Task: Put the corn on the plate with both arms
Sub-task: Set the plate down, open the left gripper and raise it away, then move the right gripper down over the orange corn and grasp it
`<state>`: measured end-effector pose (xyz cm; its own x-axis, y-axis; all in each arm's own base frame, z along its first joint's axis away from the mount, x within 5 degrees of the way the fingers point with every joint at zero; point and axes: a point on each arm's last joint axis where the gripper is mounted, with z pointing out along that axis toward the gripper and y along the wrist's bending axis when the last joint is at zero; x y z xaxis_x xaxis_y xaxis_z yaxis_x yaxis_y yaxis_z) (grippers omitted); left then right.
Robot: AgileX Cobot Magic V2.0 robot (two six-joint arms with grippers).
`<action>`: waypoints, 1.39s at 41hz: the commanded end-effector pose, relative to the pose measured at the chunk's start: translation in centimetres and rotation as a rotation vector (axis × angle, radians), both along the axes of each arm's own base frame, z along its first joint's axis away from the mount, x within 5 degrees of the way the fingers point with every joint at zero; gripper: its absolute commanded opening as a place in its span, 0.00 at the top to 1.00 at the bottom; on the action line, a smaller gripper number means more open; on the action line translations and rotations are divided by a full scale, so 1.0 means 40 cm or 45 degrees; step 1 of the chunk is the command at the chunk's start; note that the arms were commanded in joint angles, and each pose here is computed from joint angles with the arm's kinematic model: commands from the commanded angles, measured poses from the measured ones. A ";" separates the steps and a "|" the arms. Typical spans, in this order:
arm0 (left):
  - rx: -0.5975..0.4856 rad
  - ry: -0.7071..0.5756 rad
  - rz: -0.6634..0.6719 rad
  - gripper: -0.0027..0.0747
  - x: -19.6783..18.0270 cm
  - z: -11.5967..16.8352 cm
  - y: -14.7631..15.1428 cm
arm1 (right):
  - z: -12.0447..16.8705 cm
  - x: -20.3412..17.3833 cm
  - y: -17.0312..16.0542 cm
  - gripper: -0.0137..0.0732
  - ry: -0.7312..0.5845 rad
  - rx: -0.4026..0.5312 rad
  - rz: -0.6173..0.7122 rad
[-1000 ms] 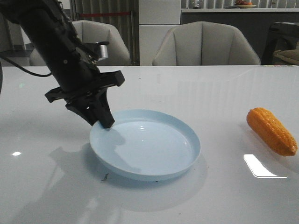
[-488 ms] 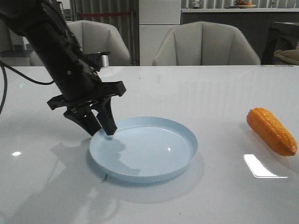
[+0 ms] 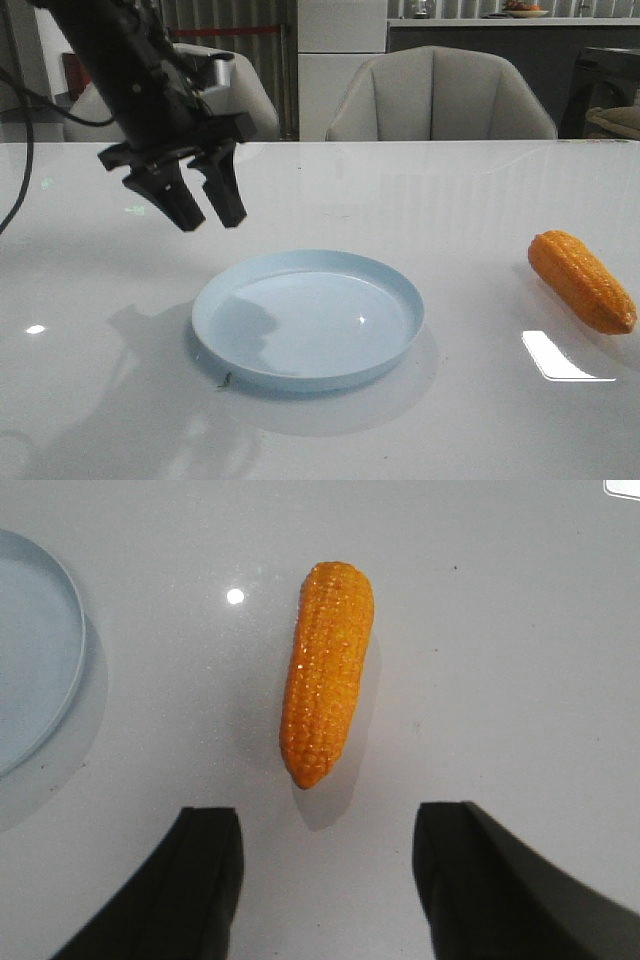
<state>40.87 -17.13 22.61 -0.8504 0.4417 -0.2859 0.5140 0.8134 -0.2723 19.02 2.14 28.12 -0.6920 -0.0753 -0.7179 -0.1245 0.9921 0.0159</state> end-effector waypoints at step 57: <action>0.111 -0.873 0.595 0.45 -0.486 0.190 0.420 | 0.038 0.009 -0.001 0.28 -0.098 0.000 -0.003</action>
